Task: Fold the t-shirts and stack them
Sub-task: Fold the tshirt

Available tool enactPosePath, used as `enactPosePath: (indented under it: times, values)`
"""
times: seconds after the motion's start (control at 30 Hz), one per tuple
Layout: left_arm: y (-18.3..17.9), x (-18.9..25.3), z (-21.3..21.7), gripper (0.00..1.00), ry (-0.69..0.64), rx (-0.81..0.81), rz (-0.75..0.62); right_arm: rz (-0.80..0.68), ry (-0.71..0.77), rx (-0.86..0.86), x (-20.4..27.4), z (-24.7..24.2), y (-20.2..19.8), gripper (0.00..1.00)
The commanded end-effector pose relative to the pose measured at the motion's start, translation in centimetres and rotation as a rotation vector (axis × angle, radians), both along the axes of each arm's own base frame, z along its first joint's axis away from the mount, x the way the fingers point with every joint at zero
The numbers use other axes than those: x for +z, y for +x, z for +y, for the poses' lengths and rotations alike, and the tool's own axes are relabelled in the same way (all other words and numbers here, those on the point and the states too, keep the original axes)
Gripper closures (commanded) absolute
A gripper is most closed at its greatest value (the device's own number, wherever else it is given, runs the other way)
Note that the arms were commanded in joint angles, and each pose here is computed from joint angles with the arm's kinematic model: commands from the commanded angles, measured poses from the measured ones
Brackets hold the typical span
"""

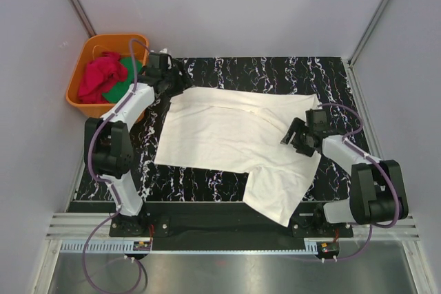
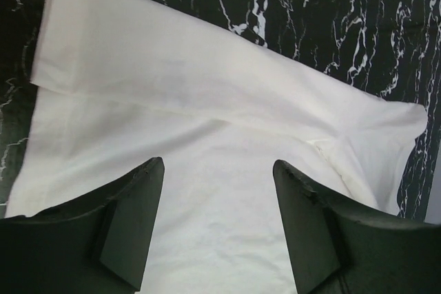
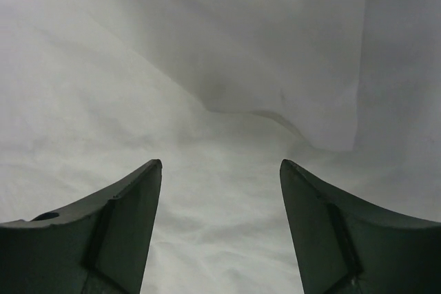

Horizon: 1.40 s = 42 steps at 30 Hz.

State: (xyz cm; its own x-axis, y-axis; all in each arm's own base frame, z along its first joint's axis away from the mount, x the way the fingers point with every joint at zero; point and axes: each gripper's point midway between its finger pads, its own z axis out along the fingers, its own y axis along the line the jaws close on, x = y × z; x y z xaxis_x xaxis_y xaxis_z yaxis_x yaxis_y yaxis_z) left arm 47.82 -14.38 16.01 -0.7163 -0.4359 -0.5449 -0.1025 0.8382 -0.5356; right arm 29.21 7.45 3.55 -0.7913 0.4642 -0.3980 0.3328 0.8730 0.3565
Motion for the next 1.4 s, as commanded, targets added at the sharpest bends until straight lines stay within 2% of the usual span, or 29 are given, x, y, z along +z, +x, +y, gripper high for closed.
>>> enactPosePath:
  times: [0.0,0.4,0.67,0.83,0.9,1.0,1.1,1.23,1.37]
  values:
    - [0.4,2.2,-2.4,0.30,-0.029,-0.057,-0.082,-0.274,0.081,-0.025,4.0,1.4,5.5,0.23]
    - [0.6,1.6,-2.5,0.30,0.003,-0.057,-0.072,-0.364,0.158,-0.170,2.5,1.4,9.7,0.21]
    - [1.2,1.5,-2.4,0.30,0.015,-0.052,-0.074,-0.472,0.285,-0.234,5.9,2.4,13.4,0.22]
    - [1.2,1.3,-2.2,0.30,0.029,-0.056,-0.068,-0.553,0.199,-0.274,7.7,0.4,17.6,0.21]
    - [1.2,1.3,-2.2,0.30,0.033,-0.058,-0.070,-0.540,0.178,-0.299,6.8,-1.6,19.4,0.21]
    - [1.0,1.6,-2.1,0.30,0.040,-0.061,-0.071,-0.563,0.251,-0.346,8.5,-4.2,21.8,0.22]
    - [0.9,1.8,-2.0,0.30,0.048,-0.064,-0.077,-0.523,0.263,-0.384,8.7,-5.8,21.9,0.22]
    - [0.8,1.5,-2.0,0.30,0.047,-0.068,-0.074,-0.442,0.262,-0.232,8.5,-4.7,21.4,0.24]
    - [0.9,0.9,-2.1,0.30,0.046,-0.070,-0.065,-0.418,0.257,-0.089,8.7,-2.3,18.6,0.29]
